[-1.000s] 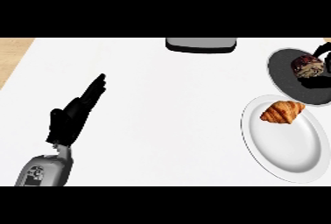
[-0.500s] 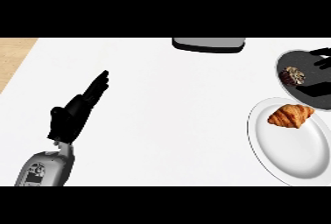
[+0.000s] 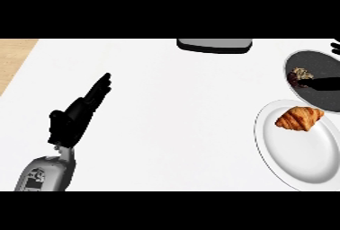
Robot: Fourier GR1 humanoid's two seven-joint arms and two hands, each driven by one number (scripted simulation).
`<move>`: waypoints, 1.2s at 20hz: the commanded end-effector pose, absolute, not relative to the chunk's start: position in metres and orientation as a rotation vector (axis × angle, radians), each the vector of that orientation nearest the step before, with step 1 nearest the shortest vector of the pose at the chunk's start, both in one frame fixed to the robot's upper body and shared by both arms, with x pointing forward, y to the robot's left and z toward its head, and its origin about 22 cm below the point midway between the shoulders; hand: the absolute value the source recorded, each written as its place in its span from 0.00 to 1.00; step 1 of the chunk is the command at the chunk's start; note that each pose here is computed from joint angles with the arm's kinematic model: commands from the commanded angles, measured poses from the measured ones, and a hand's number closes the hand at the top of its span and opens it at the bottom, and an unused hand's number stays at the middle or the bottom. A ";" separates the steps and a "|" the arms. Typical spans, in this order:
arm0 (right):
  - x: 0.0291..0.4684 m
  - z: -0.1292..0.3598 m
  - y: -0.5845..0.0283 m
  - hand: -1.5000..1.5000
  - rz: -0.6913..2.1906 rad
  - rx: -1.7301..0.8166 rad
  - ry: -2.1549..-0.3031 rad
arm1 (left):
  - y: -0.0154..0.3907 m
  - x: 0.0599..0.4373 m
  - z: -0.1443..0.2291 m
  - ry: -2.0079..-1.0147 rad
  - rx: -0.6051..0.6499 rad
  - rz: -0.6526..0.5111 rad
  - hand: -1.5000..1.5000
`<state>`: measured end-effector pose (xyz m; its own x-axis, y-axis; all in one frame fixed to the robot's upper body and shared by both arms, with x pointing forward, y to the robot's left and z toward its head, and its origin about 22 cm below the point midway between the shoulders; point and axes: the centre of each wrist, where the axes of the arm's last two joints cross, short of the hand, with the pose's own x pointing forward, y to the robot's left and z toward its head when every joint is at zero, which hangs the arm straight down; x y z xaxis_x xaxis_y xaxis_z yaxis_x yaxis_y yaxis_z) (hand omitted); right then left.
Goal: Pick the cupcake from the plate and place it in the pan
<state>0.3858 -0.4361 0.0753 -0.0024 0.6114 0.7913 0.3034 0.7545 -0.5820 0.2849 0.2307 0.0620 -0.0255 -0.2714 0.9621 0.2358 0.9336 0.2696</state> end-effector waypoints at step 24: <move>0.266 0.031 -0.539 0.00 0.073 -0.281 -1.864 | 0.235 0.281 0.052 -1.528 0.062 -0.365 0.50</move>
